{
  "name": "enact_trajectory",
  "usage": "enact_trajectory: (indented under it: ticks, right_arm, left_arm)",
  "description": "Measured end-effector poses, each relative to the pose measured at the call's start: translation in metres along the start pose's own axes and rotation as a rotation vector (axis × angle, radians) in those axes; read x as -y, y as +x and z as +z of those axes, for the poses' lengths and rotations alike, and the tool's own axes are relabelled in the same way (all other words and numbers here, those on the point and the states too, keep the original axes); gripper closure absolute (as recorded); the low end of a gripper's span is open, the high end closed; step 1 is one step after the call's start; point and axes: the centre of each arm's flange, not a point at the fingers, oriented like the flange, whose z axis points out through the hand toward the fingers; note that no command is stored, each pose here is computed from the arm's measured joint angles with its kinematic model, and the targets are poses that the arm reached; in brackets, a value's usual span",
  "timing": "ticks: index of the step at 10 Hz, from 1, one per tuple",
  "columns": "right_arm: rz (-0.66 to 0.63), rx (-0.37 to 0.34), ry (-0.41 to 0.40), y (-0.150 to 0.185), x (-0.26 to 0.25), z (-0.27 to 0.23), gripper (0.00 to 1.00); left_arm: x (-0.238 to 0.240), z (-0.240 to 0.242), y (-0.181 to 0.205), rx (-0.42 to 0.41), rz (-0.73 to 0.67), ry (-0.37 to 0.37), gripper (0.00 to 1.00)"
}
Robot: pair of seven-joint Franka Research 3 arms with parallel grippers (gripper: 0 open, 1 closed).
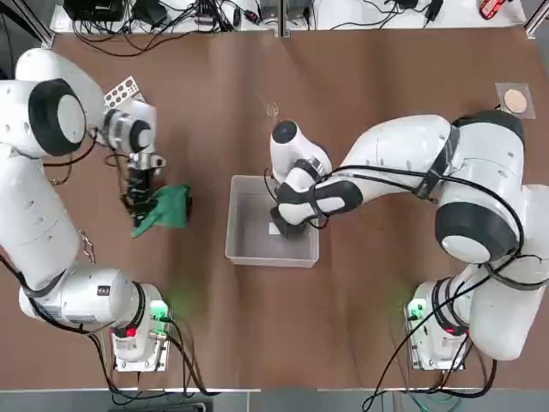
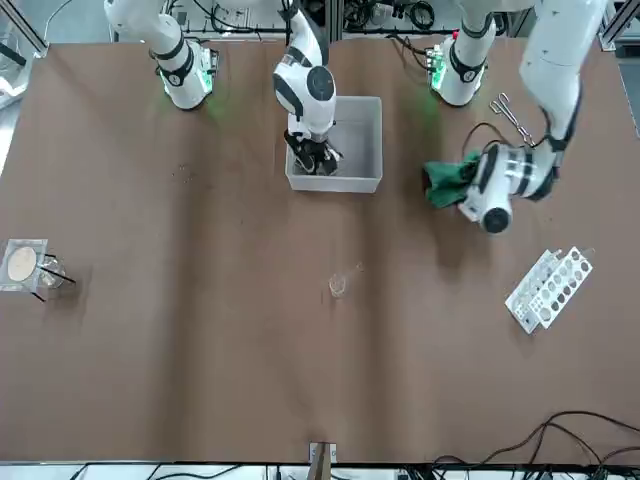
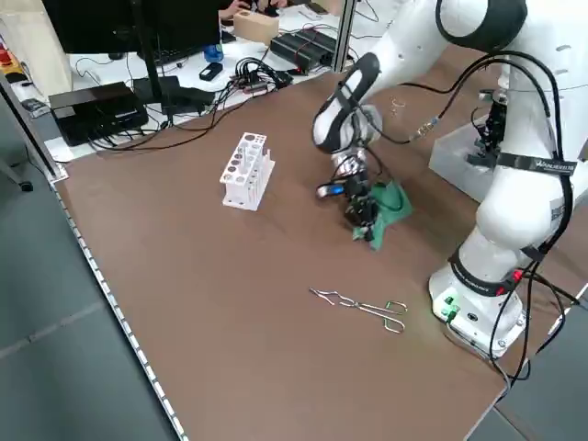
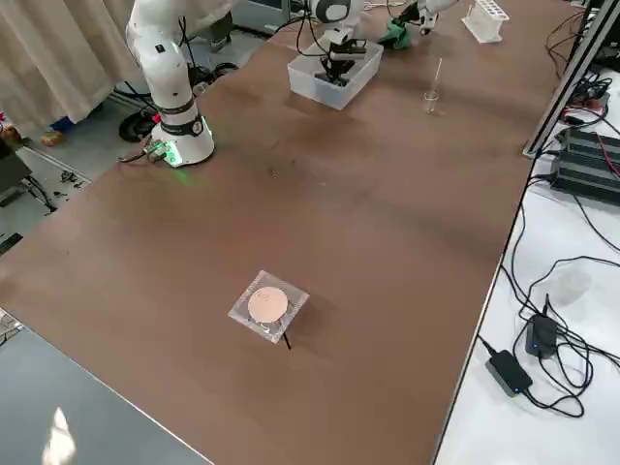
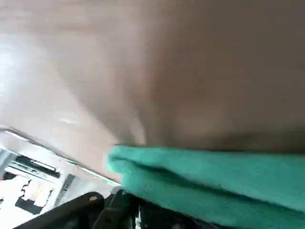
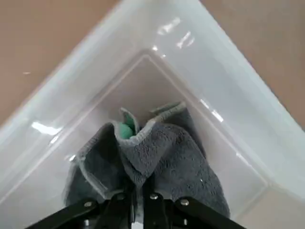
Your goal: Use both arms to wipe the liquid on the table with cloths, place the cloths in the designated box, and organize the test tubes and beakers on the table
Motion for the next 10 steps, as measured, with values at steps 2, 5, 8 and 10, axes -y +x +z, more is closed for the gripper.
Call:
enact_trajectory:
  ticks: [2, 5, 8, 10]
  right_arm:
    - [-0.036, -0.010, -0.050, -0.005, 0.003, -0.067, 0.91]
    - [-0.188, 0.004, -0.108, 0.067, -0.004, -0.150, 0.91]
    - [-0.312, 0.045, -0.136, 0.170, -0.019, -0.171, 0.92]
    - [-0.380, 0.048, -0.167, 0.211, -0.031, -0.157, 0.92]
  left_arm:
    - [0.057, 0.018, 0.006, -0.015, 0.023, -0.002, 0.98]
    - [0.049, -0.006, 0.014, -0.074, 0.055, 0.010, 0.97]
    - [-0.051, -0.095, 0.014, -0.213, 0.110, -0.083, 0.97]
    - [-0.127, -0.160, 0.002, -0.321, 0.099, -0.150, 0.97]
